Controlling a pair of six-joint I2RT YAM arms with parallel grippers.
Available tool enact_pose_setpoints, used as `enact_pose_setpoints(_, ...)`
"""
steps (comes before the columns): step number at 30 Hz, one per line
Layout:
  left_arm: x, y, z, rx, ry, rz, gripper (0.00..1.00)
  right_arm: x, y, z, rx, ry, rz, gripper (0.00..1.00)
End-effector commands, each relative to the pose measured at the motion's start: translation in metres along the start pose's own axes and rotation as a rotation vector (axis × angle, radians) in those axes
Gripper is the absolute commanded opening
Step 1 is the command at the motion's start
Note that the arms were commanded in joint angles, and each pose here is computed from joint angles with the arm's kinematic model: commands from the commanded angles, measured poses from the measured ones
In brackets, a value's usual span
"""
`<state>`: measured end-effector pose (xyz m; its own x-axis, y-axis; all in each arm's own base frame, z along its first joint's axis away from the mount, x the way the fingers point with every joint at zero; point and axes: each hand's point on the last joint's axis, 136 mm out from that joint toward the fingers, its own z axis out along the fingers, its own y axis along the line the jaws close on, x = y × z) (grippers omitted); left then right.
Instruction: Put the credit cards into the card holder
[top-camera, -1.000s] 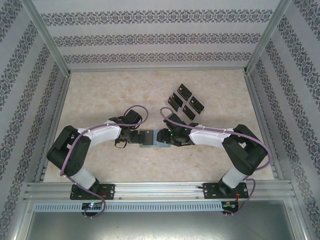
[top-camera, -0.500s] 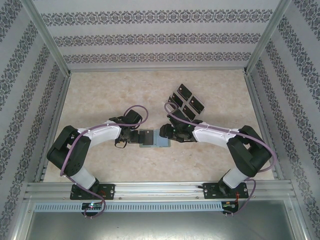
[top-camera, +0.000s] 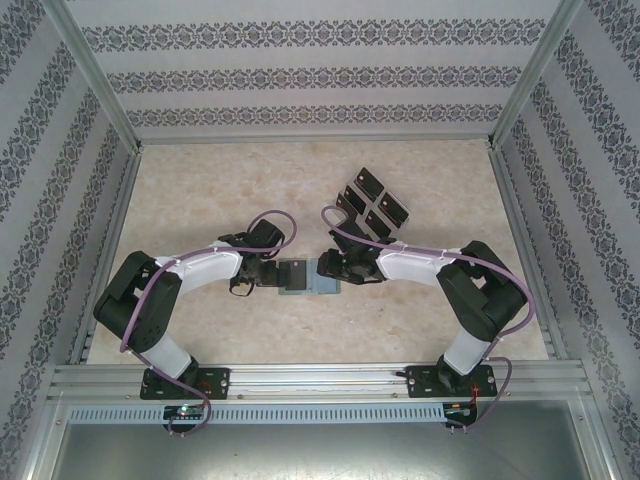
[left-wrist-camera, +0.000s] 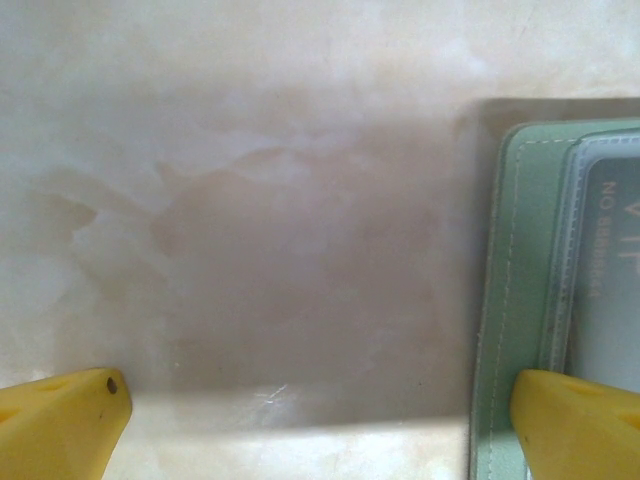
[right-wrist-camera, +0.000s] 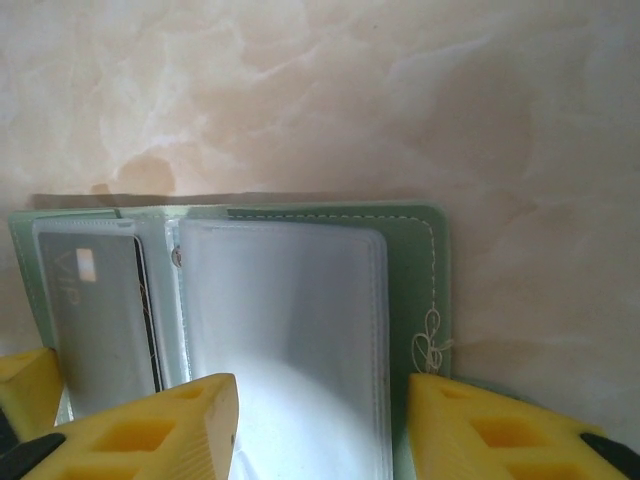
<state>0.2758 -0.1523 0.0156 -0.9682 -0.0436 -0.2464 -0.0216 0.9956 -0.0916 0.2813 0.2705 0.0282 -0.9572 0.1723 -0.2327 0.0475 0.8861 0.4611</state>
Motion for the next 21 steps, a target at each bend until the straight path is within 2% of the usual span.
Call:
enact_pose_setpoints(1,0.012,0.002,0.014,0.008,0.047,-0.014,1.00,-0.001,0.006,-0.002,-0.024,-0.004,-0.010,0.49)
enact_pose_setpoints(10,0.012,0.001,0.013,0.011,0.046,-0.016,1.00,-0.001,0.010,-0.022,-0.021,-0.047,-0.037,0.49)
enact_pose_setpoints(21,0.012,0.000,0.013,0.010,0.048,-0.014,1.00,-0.001,0.013,0.002,-0.009,-0.003,-0.046,0.49)
